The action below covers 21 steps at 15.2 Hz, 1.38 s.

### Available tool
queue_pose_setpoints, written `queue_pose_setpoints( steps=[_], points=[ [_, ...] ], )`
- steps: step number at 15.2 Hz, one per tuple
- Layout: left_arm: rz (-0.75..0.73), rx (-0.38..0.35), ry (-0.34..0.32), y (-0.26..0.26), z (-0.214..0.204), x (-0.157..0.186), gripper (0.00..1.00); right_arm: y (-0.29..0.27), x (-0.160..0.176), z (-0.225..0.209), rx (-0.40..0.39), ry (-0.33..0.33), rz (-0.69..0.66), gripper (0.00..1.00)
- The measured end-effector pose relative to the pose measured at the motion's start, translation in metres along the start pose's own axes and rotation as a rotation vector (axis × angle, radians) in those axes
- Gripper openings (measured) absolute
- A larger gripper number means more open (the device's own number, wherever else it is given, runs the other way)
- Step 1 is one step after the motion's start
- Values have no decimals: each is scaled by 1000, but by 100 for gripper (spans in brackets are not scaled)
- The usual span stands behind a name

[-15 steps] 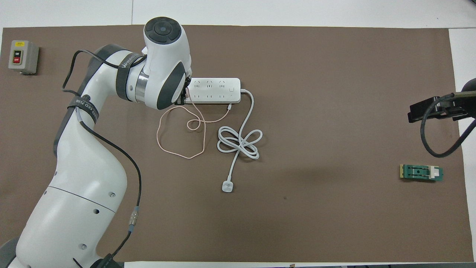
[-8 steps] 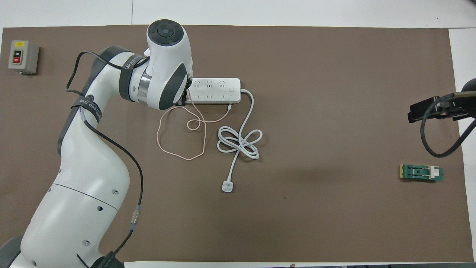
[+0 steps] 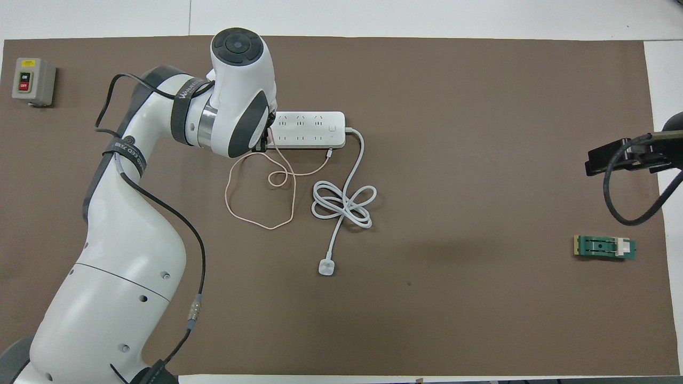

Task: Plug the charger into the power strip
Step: 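Push the charger prongs into the strip socket with the left gripper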

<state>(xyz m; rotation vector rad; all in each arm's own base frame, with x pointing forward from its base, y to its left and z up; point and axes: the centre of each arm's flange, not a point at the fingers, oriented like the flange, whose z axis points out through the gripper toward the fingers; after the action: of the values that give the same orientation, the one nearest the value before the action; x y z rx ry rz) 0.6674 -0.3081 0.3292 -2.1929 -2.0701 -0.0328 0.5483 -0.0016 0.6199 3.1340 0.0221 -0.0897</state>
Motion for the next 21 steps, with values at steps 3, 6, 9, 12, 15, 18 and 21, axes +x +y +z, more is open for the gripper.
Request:
queue_pose_setpoints(
  steps=[3, 6, 9, 12, 15, 18, 21],
  points=[
    [0, 0, 0, 0, 0, 0, 29, 0, 0, 0, 0, 0, 0, 100],
    [1, 0, 0, 0, 0, 0, 29, 0, 0, 0, 0, 0, 0, 100],
    [1, 0, 0, 0, 0, 0, 29, 0, 0, 0, 0, 0, 0, 100],
    [1, -1, 0, 0, 1, 0, 29, 0, 0, 0, 0, 0, 0, 100],
    [2, -2, -1, 0, 3, 0, 29, 0, 0, 0, 0, 0, 0, 100],
    [3, -3, -1, 0, 3, 0, 29, 0, 0, 0, 0, 0, 0, 100],
    [3, -4, -2, 0, 3, 0, 29, 0, 0, 0, 0, 0, 0, 100]
  ],
)
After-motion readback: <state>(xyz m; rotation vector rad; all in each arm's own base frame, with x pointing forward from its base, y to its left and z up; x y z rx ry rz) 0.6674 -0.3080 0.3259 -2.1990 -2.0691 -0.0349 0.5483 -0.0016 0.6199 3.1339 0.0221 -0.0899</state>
